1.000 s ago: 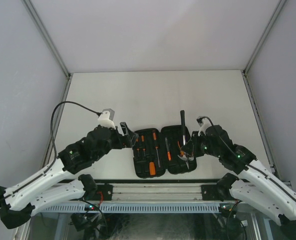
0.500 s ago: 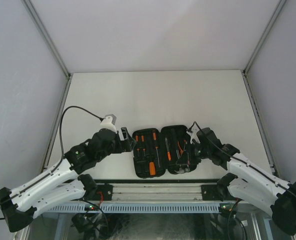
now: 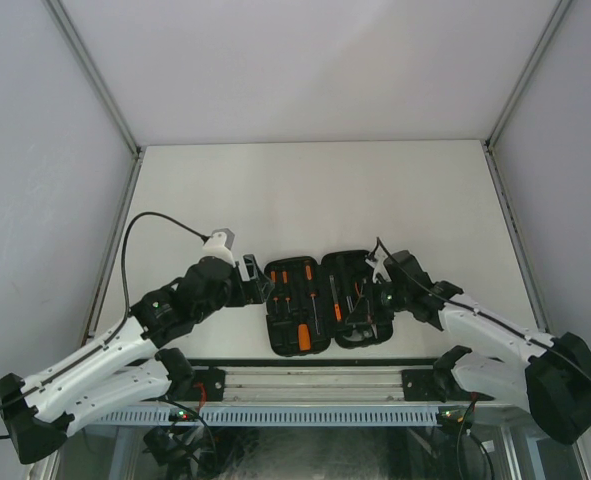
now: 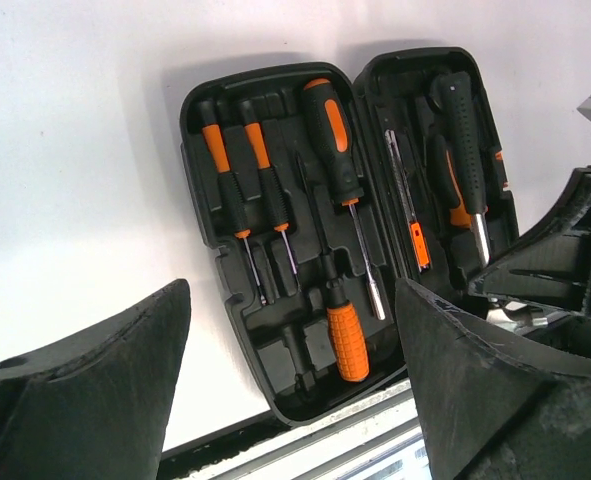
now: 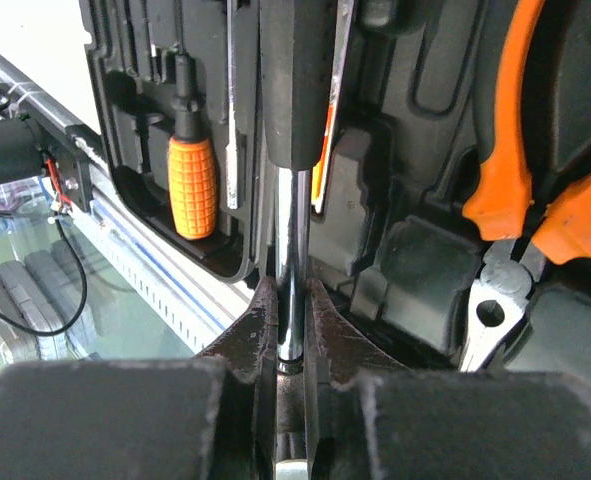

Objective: Sort the tools into containers
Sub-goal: Place the hammer in the storage box.

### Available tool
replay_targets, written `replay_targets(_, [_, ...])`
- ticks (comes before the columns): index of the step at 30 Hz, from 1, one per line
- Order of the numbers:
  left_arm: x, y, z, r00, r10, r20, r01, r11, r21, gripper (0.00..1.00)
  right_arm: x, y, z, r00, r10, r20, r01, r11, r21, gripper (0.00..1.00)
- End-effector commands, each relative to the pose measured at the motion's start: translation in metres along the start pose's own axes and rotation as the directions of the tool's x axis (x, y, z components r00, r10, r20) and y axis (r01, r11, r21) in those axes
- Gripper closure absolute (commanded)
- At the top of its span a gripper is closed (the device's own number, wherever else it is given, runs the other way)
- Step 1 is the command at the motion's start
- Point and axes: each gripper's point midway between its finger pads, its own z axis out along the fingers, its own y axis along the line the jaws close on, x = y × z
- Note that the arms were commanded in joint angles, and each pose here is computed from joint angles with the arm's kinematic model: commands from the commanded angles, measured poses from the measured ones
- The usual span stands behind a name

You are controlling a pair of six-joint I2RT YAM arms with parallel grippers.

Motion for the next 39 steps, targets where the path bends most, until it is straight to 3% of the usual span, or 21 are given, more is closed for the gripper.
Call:
replay_targets(1, [-0.001,-0.006,0.004,1.0,-0.029,0.007,0.029,0.999,0.03,0.14,-0.016,0.009,0.006,0.999,-0.03,0.038,0.032,0.998,-0.05,1.0])
replay_targets(7, [-0.001,-0.005,0.005,0.999,-0.031,0.008,0.031,0.999,0.03,0.14,-0.01,-0.003,0.008,1.0,0.0,0.022,0.0,1.0,0.001,0.96])
replay_targets(23, [0.001,-0.009,0.006,0.999,-0.036,-0.005,0.036,0.998,0.053,0.15,-0.014,-0.016,0.004,0.998,0.004,0.058,-0.009,0.996,0.084,0.64])
replay_targets(33, [0.002,-0.012,0.011,0.999,-0.03,-0.018,0.031,0.998,0.057,0.15,-0.028,-0.017,-0.025,0.988,-0.072,0.138,0.046,0.982,0.184,0.64])
replay_targets(39, [0.01,-0.004,0.016,0.999,-0.031,-0.033,0.032,0.999,0.031,0.15,-0.032,-0.007,-0.028,0.976,-0.152,0.157,0.114,0.967,0.228,0.79])
